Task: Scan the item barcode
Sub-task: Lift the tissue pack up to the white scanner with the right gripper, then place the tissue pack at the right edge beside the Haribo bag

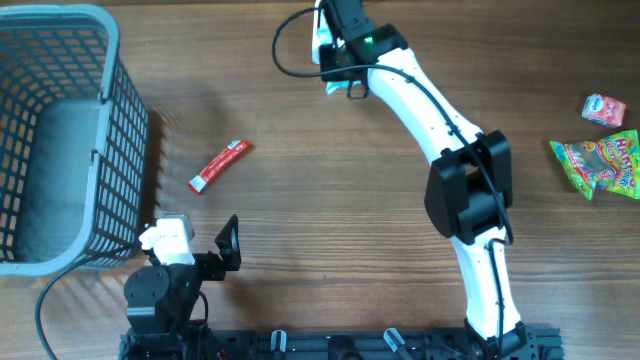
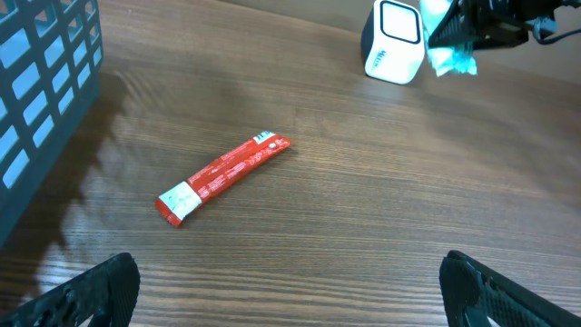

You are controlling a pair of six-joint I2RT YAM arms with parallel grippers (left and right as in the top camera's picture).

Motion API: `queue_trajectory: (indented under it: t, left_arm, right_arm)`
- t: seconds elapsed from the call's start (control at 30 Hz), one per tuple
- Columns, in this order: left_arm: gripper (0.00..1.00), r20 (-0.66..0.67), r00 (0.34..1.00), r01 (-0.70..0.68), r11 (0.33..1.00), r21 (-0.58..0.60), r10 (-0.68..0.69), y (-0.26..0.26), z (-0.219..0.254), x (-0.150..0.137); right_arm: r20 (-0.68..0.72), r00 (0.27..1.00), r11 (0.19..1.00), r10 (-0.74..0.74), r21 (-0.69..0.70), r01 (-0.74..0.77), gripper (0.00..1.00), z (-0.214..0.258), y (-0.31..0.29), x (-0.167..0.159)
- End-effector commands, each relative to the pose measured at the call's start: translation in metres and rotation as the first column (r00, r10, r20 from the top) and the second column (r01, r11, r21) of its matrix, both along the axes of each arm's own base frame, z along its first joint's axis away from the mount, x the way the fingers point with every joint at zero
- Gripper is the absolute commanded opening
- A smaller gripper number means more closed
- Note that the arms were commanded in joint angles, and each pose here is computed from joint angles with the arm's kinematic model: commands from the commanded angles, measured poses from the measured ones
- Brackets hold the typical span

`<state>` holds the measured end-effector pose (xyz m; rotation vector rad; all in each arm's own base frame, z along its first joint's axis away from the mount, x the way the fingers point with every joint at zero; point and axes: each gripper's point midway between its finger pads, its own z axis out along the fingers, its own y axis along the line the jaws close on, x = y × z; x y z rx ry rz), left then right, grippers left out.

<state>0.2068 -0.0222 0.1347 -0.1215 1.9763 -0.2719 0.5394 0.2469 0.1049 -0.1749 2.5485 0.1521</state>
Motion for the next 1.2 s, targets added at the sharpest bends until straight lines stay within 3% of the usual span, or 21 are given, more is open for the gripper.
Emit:
queue_trajectory:
  t: [0.0,0.1,0.2,0.5,0.7,0.83,0.97,1.03,1.17]
  left_arm:
    - [1.00,0.011,1.000,-0.005,1.000,0.002,0.005,0.001,0.002,0.000]
    - [1.00,0.011,1.000,-0.005,1.000,0.002,0.005,0.001,0.002,0.000]
    - [1.00,0.011,1.000,-0.005,1.000,0.002,0.005,0.001,0.002,0.000]
    - [1.00,0.011,1.000,-0.005,1.000,0.002,0.005,0.001,0.002,0.000]
    - [1.00,0.011,1.000,-0.005,1.000,0.002,0.005,0.001,0.002,0.000]
    - [1.00,0.011,1.000,-0.005,1.000,0.002,0.005,0.001,0.002,0.000]
    - [1.00,0.011,1.000,-0.005,1.000,0.002,0.005,0.001,0.002,0.000]
    - [1.00,0.011,1.000,-0.005,1.000,0.002,0.005,0.001,0.002,0.000]
    - [1.00,0.011,1.000,-0.005,1.000,0.002,0.005,0.001,0.002,0.000]
  right_arm:
    - [0.140,0.990,0.999,-0.024,0.037,0.019,0.05,0.043,0.005,0.020]
    - [0.240,0.969,0.996,-0.062,0.083,0.044,0.05,0.056,0.010,0.042]
    - [0.254,0.961,0.988,-0.112,0.132,0.081,0.05,0.046,0.009,0.055]
    - [0.112,0.987,0.958,-0.113,0.276,0.078,0.05,-0.016,0.021,0.063]
    - [0.091,0.990,0.951,-0.110,0.301,0.078,0.05,-0.016,0.025,0.061]
    - [-0.025,0.992,0.962,-0.124,0.241,0.127,0.05,-0.019,0.009,0.042]
    - [-0.075,0.975,0.967,-0.209,0.133,0.217,0.05,0.025,-0.040,0.029]
    - [-0.102,0.946,0.951,-0.307,-0.002,0.308,0.05,0.036,-0.087,0.012]
    - [-0.087,0.847,0.820,-0.524,-0.319,0.475,0.05,0.029,-0.203,-0.011]
